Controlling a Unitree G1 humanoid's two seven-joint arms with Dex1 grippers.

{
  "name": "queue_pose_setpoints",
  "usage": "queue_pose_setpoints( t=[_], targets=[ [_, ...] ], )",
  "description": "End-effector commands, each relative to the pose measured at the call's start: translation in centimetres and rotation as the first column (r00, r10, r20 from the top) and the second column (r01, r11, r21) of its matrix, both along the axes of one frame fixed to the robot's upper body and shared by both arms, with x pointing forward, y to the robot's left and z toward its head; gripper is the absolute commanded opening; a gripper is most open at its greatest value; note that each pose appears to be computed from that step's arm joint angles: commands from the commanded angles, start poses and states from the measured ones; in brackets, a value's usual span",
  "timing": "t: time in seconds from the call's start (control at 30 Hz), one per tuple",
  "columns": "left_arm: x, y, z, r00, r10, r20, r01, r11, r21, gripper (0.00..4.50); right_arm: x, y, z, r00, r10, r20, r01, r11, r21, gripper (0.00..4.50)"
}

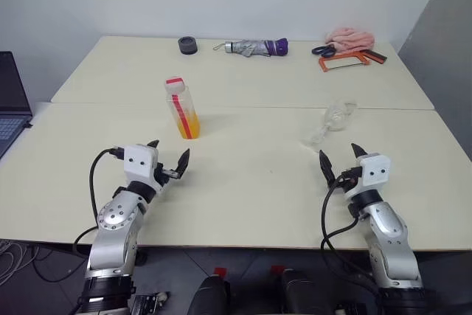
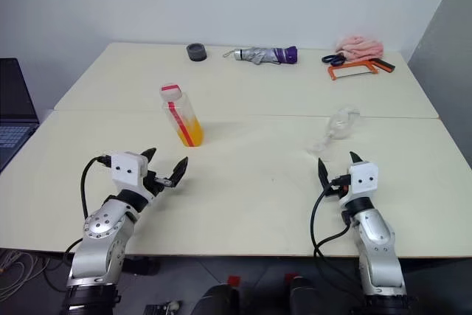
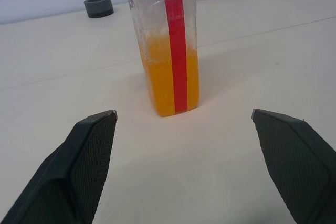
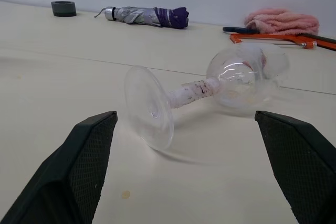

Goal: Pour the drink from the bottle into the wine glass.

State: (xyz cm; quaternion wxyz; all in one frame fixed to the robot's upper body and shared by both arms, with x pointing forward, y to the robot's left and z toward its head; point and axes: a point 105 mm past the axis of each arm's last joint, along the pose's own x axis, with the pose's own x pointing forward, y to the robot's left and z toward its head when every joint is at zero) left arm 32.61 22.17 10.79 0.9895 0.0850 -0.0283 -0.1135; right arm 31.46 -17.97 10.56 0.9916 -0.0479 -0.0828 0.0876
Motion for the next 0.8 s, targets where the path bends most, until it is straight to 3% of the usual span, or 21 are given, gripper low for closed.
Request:
queue_pose_setpoints(
  t=[0.03,0.63,0.8],
  targets=[
    [0.0,0.0,1.6,0.998,-0.013,0.061,0.012,1.000,0.014,4.40,0.1,-0.2,1.1,0.999,-0.008,0.041,0.008,1.000,0.002,4.50],
    [0.0,-0.1,1.8,0.995,-0.026,0.095,0.026,1.000,0.000,4.40,0.3,-0.2,1.4,0.999,0.021,0.050,-0.020,0.999,-0.029,4.50],
    [0.7,0.4,1.7,0.994,0.050,0.093,-0.051,0.999,0.000,4.40,-0.2,1.2,2.8,0.984,0.160,0.074,-0.158,0.987,-0.032,4.50]
  ],
)
